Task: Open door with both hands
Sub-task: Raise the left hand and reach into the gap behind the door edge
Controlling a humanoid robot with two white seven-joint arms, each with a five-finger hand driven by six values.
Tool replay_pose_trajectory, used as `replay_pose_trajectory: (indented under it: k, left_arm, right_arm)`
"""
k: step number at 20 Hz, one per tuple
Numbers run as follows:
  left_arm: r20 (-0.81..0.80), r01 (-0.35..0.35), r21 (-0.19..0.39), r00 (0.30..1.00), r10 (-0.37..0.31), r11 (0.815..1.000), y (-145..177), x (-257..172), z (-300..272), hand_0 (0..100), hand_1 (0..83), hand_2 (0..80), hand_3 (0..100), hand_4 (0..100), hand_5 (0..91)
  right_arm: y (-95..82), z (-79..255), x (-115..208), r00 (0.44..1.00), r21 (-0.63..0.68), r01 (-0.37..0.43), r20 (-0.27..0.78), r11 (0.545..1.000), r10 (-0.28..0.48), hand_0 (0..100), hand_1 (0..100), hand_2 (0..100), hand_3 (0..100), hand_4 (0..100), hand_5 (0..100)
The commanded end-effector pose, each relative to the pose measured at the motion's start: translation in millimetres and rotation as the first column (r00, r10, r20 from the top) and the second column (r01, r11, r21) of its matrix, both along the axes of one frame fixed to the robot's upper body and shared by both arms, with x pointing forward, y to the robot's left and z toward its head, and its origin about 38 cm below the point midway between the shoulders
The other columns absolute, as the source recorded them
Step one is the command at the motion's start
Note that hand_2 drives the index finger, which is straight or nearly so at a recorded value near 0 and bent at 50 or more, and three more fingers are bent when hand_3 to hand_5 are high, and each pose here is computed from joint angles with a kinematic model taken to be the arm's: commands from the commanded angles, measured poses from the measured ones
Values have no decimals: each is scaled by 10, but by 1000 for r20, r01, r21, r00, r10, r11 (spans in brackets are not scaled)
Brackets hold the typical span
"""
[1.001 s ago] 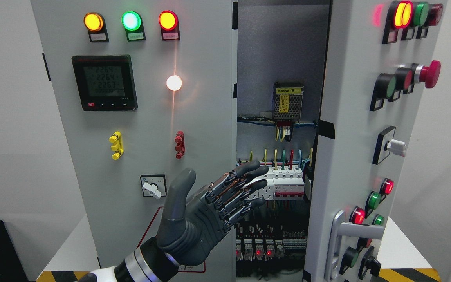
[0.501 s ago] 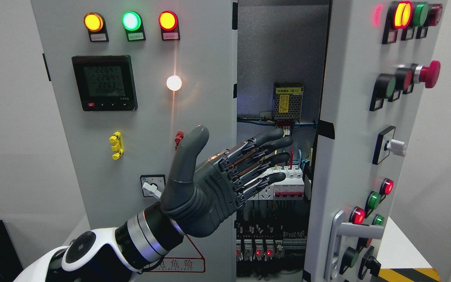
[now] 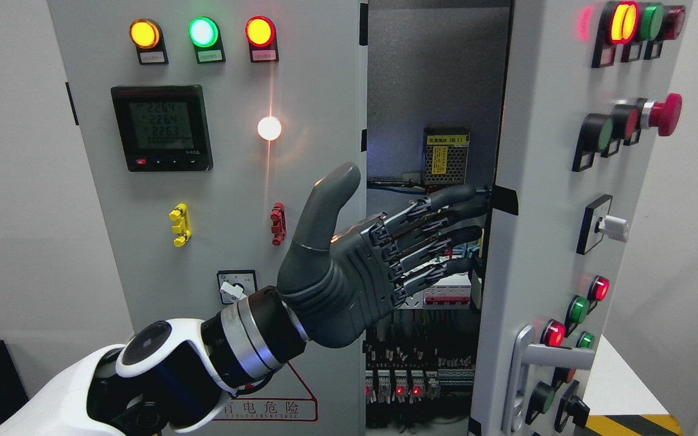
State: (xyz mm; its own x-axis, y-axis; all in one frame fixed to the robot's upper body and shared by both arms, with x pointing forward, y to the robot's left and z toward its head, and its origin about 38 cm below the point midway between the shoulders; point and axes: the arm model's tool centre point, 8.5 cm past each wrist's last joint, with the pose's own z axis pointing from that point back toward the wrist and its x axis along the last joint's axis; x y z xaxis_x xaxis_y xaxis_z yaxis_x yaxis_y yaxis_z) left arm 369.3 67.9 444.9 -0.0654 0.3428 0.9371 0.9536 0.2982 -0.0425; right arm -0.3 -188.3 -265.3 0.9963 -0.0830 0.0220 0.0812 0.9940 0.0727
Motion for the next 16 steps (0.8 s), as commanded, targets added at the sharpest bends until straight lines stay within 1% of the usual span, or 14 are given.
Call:
replay_pose_trajectory:
  k: [1,8,16]
  left_arm:
    - [-71,28,67,997,-23,997,-296,104,-242,0,0,0,0,0,0]
    - [-41,59,65,998,-56,996,-348,3,-140,0,0,0,0,0,0]
    - [-28,71,66,997,-69,995,-385,-31,-97,0,0,0,0,0,0]
  right_arm:
    - [2,0,0,1000,1,-3,0,1000,3,191,0,0,0,0,0]
    - [2,0,0,1000,1,-3,0,1000,3,191,0,0,0,0,0]
    - [2,0,0,1000,1,-3,0,1000,3,191,0,0,0,0,0]
